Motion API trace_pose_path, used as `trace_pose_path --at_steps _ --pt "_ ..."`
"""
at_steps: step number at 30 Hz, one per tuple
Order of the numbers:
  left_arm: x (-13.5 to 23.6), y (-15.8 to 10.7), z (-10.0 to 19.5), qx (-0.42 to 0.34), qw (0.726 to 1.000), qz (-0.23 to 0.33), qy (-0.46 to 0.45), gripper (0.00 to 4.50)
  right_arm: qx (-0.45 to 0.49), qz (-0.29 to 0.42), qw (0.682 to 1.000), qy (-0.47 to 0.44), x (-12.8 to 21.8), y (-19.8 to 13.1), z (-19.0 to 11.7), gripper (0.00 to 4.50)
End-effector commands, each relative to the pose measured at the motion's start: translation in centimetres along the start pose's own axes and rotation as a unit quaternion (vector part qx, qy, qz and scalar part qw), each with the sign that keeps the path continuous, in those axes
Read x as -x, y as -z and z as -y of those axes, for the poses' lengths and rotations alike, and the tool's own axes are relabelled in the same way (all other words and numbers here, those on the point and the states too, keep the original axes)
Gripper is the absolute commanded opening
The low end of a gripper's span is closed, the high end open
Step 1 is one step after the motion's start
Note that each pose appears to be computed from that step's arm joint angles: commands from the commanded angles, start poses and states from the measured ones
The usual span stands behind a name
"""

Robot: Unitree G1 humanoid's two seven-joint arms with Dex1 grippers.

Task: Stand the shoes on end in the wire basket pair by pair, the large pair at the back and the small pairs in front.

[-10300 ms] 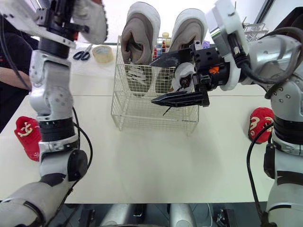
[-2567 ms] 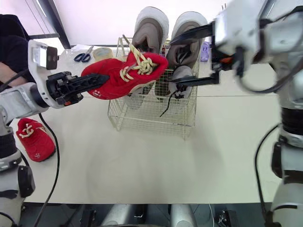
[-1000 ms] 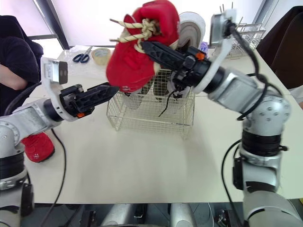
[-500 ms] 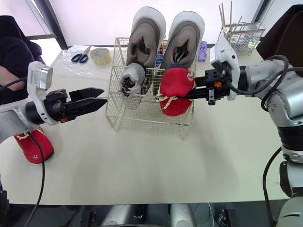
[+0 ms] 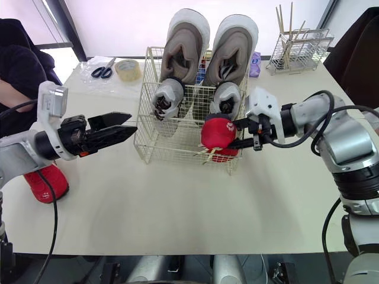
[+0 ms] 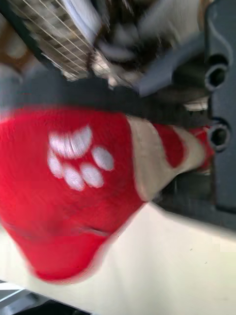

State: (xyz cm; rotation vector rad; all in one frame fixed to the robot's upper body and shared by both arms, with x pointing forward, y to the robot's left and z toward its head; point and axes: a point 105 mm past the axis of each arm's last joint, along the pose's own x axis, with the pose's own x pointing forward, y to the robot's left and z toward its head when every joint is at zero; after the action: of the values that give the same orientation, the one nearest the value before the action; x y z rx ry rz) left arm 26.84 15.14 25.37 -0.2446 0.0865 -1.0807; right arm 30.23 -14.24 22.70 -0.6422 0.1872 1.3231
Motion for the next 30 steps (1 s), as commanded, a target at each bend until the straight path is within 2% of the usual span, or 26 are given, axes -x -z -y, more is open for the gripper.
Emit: trace_pose_path --at_steps 1,2,7,13,17,21,25,27,30 --pt "0.1 -0.9 0.5 -0.025 1.000 0.017 0.002 4.50 0.040 -0.003 0.999 0.020 0.9 -1.4 0.1 4.00" --pt "0.1 -1.0 0.5 -0.024 1.000 0.018 0.000 4.50 0.045 -0.010 0.999 0.023 1.2 -1.4 0.2 4.49" --pt "0.5 -0.7 0.1 -0.030 0.999 0.013 -0.019 4.50 0.072 -0.043 0.995 0.048 3.9 -2.3 0.7 4.49" --pt "2.1 -0.6 -0.7 -0.048 0.996 0.006 -0.078 4.50 0.100 -0.048 0.990 0.089 8.2 -5.3 2.1 4.49" --pt "4.0 -0.8 -1.7 -0.068 0.986 -0.003 -0.151 4.50 0.142 0.080 0.985 0.050 8.4 -11.7 2.0 4.49" --pt "5.8 -1.7 -2.9 -0.088 0.967 0.000 -0.240 4.50 0.188 0.186 0.961 -0.080 5.3 -16.0 -0.1 4.49" --pt "8.2 -2.5 -4.0 -0.097 0.933 -0.001 -0.346 4.50 0.214 0.224 0.934 -0.176 2.2 -16.8 -1.6 4.49" --pt "10.9 -2.9 -4.5 -0.089 0.897 -0.004 -0.433 4.50 0.235 0.226 0.921 -0.214 -0.2 -16.3 -2.0 4.49" --pt "15.8 -3.2 -3.8 -0.081 0.820 -0.019 -0.566 4.50 0.250 0.216 0.914 -0.235 -3.1 -14.6 -1.9 4.49"
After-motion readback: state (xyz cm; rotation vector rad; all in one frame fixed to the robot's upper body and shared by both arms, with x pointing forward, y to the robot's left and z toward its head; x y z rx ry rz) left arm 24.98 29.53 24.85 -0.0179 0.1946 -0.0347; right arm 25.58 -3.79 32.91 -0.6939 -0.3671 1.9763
